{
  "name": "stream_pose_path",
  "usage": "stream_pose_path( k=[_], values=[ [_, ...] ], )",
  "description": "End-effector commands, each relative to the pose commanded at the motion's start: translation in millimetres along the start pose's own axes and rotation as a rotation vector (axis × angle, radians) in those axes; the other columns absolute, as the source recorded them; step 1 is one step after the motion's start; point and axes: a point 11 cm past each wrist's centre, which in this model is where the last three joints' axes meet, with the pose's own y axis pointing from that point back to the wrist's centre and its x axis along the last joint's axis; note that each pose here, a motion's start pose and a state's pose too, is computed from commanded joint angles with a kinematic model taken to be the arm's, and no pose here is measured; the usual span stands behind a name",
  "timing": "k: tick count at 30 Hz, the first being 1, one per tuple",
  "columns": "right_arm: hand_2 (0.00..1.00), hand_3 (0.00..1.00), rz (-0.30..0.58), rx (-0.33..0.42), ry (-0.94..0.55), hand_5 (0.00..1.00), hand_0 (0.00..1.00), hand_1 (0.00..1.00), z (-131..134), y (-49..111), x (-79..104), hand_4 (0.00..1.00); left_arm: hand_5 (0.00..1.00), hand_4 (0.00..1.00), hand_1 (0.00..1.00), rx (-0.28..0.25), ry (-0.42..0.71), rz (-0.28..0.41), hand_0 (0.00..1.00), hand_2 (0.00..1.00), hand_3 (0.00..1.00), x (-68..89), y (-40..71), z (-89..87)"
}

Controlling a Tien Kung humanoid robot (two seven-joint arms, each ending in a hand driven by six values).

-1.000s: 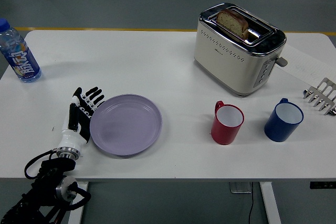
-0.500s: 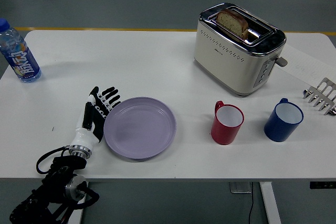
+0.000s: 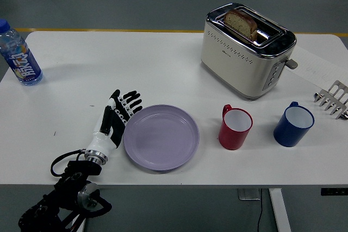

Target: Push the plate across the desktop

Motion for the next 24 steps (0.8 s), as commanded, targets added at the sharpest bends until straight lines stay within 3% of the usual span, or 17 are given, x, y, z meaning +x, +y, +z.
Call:
stream_pose_path(
  k=[24],
  values=[
    [0.710, 0.588, 0.000, -0.003, 0.008, 0.177, 0.680, 0.639, 2, -0.5, -0.2, 0.293, 0.998, 0.567, 0.779, 0.016, 0.017, -0.056, 0.748, 0.777, 0.675, -19.0, 0.0, -4.4]
  ],
)
